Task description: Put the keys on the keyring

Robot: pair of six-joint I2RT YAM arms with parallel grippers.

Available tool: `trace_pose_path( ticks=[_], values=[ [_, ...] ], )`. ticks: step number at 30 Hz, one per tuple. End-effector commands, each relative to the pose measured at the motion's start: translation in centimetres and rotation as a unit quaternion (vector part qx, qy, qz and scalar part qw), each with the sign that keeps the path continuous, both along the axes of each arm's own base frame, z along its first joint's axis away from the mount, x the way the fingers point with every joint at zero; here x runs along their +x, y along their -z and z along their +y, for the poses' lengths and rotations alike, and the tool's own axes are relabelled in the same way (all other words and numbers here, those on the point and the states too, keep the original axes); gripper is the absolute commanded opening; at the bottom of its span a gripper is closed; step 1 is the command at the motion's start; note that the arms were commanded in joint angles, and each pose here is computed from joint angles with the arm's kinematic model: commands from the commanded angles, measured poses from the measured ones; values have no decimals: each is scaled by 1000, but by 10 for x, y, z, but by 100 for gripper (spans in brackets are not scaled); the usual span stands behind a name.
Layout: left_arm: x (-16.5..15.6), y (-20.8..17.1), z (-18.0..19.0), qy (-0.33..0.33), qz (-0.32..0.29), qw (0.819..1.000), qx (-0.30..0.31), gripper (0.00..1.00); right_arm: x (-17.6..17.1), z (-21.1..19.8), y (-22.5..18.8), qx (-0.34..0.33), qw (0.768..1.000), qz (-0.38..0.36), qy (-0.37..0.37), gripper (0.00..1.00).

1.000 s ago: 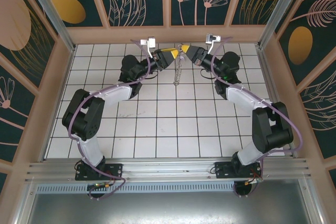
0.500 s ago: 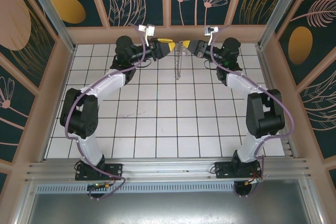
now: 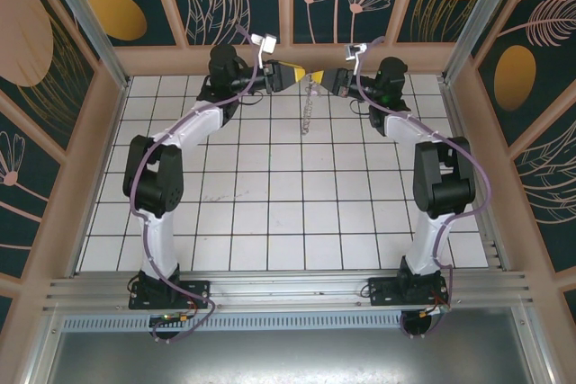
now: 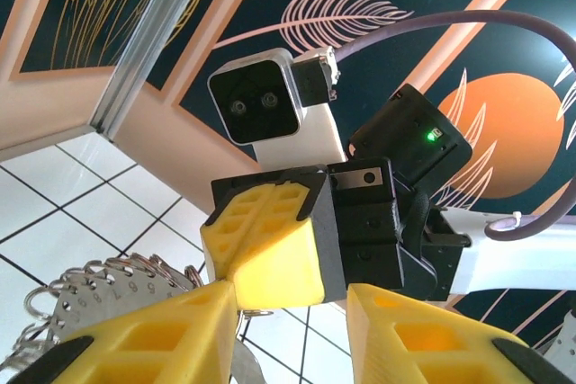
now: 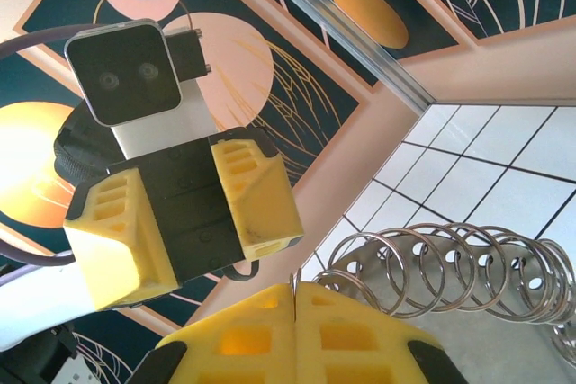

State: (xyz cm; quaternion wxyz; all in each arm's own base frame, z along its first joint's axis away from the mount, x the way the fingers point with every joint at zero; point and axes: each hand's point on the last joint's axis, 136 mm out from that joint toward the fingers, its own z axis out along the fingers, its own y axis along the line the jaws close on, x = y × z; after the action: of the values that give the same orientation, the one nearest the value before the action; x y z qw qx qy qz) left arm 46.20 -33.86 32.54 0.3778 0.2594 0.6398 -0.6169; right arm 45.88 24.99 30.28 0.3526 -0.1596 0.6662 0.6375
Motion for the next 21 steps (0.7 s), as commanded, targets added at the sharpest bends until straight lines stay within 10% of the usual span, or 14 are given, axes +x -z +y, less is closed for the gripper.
trace_pose_path(
  ticks=[1, 21],
  values=[
    [5, -3, 0, 11, 1, 1000, 0, 37, -1, -2, -27, 14, 999, -48, -9, 0],
    [12, 11, -6, 31, 32, 999, -12, 34, -3, -2, -34, 21, 998, -54, -6, 0]
  ],
)
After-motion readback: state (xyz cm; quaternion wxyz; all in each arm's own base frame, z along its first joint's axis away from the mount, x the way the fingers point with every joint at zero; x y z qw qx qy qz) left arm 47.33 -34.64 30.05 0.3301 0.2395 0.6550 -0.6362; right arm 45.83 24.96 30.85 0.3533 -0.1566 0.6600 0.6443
